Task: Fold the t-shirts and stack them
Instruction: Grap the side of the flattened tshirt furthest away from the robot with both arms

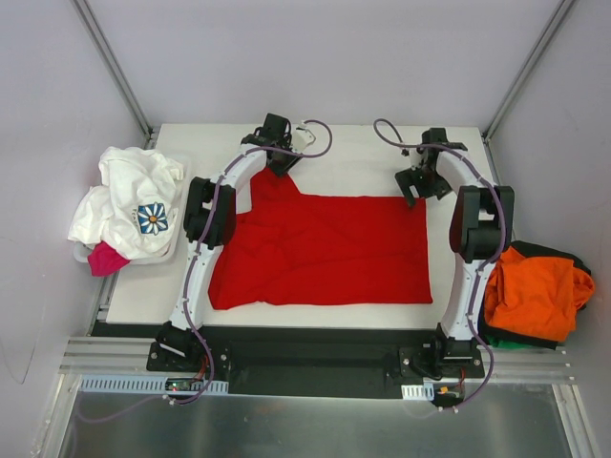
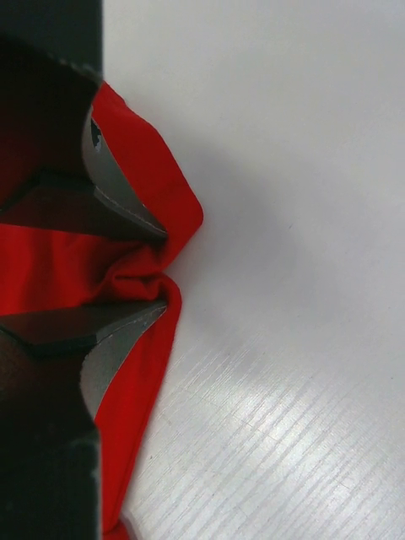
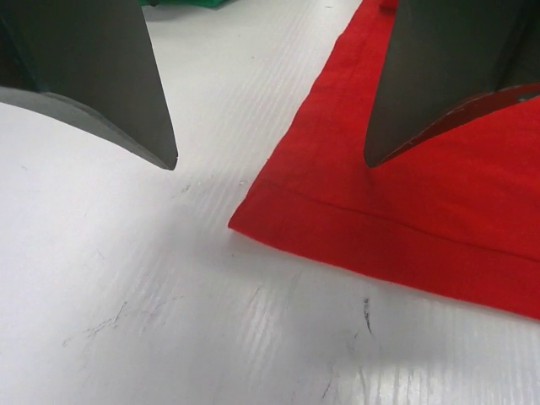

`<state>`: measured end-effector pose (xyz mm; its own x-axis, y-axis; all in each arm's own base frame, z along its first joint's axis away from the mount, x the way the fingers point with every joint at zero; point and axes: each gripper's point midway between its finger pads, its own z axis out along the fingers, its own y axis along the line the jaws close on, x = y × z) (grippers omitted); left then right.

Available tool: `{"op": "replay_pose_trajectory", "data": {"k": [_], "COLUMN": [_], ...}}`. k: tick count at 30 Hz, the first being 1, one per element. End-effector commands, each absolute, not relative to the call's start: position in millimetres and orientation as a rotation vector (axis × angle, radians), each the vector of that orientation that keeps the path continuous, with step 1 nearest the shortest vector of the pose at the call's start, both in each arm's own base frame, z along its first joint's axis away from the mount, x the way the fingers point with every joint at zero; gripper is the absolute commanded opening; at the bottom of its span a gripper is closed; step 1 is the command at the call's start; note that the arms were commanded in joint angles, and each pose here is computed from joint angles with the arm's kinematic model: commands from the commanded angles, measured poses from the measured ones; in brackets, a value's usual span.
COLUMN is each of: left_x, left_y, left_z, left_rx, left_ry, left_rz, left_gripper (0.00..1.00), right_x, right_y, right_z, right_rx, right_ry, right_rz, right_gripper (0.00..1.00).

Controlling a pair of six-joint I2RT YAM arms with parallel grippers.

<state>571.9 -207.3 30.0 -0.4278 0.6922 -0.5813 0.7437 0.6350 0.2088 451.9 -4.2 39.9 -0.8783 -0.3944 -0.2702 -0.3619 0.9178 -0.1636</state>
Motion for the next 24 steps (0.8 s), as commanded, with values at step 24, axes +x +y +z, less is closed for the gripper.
{"op": "replay_pose_trajectory", "data": {"k": [24], "left_x": [556.8], "left_y": [-202.7], "left_z": [29.6], "left_rx": [1.197], "left_ry": [2.222], "left_rz": [-0.084], "left_gripper": [0.31], "right_x": [467.2], "right_y": [7.3], "right_z": [42.6], "right_rx": [-0.63], "right_ry": [2.84], "right_rz": [0.104], "right_gripper": [0.92]}}
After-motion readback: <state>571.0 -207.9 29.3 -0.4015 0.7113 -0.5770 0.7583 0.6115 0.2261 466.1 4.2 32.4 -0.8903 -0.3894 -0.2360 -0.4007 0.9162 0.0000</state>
